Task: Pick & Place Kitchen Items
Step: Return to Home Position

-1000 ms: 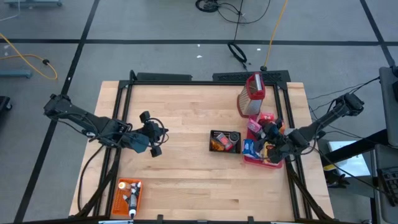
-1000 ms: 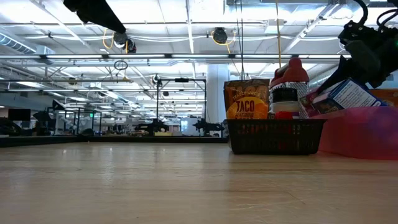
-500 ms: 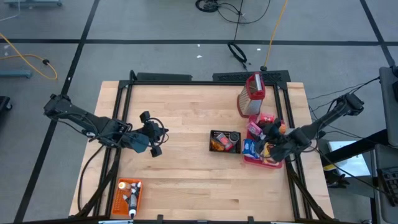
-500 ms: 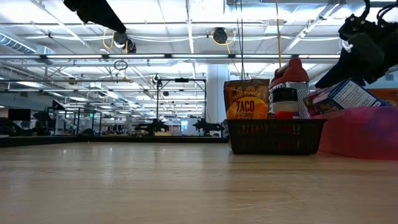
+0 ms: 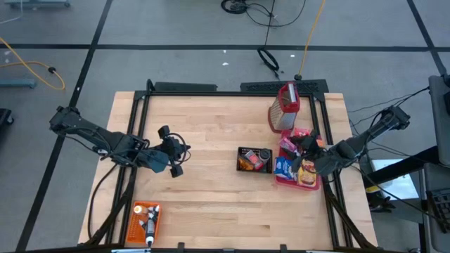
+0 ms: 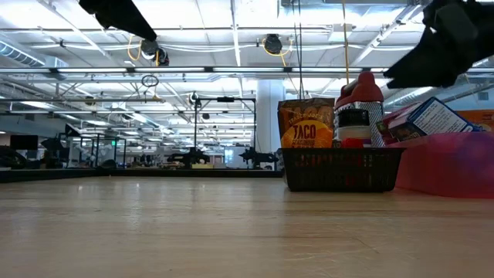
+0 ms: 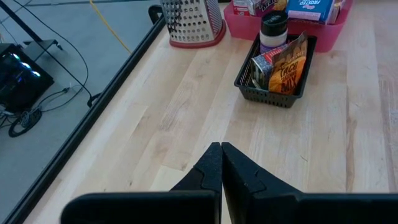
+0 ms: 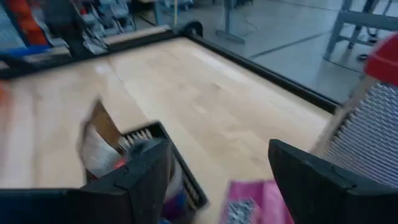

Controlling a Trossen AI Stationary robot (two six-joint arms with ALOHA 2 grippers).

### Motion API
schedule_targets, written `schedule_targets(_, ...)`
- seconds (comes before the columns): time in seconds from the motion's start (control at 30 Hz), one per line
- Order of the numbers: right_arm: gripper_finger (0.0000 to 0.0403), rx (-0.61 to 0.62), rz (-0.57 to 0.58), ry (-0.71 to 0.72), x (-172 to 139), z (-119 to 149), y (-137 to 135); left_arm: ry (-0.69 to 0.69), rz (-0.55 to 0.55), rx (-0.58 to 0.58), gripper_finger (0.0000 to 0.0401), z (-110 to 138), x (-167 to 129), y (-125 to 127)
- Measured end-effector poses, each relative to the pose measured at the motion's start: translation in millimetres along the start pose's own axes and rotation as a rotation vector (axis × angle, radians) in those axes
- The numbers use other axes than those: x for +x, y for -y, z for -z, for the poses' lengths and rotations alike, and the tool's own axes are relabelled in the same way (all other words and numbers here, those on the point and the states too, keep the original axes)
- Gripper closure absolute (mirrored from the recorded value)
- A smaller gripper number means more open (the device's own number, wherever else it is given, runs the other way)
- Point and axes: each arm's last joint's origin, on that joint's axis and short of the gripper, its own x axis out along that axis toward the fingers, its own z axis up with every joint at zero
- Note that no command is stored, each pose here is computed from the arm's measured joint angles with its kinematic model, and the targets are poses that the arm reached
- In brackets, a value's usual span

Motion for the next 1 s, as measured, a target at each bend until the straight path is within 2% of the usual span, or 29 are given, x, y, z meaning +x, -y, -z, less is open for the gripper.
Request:
schedule_targets(0.1,0.0144,0.028,-0.046,0.016,0,-5,-5,0.000,0.000,0.000,0.0398,0,0,0)
schedule_targets(0.27,0.0145,0.061,-0.099,-0.053,3,1,-10,0.000,0.000,0.000,0.0398,0,0,0)
schedule_targets(0.4,0.0145,0.020,-0.069,-0.080,7,11,-10,0.000,0.000,0.000,0.0398,0,0,0)
schedule_targets(0.5,0.0145,0.042,-0.051,-0.083,7,12,-9,0.000,0.000,0.000,0.0398,0,0,0)
schedule_targets(0.67,0.0145,0.026,0.007,-0.165,6,22,1,0.000,0.000,0.002,0.0398,0,0,0)
schedule_targets(0.83,0.0145,0.078,0.080,-0.236,3,30,11,0.000,0.000,0.006,0.0398,0,0,0)
schedule_targets(1.0,0.0145,0.089,-0.006,-0.220,4,24,4,0.000,0.000,0.005,0.0398,0,0,0)
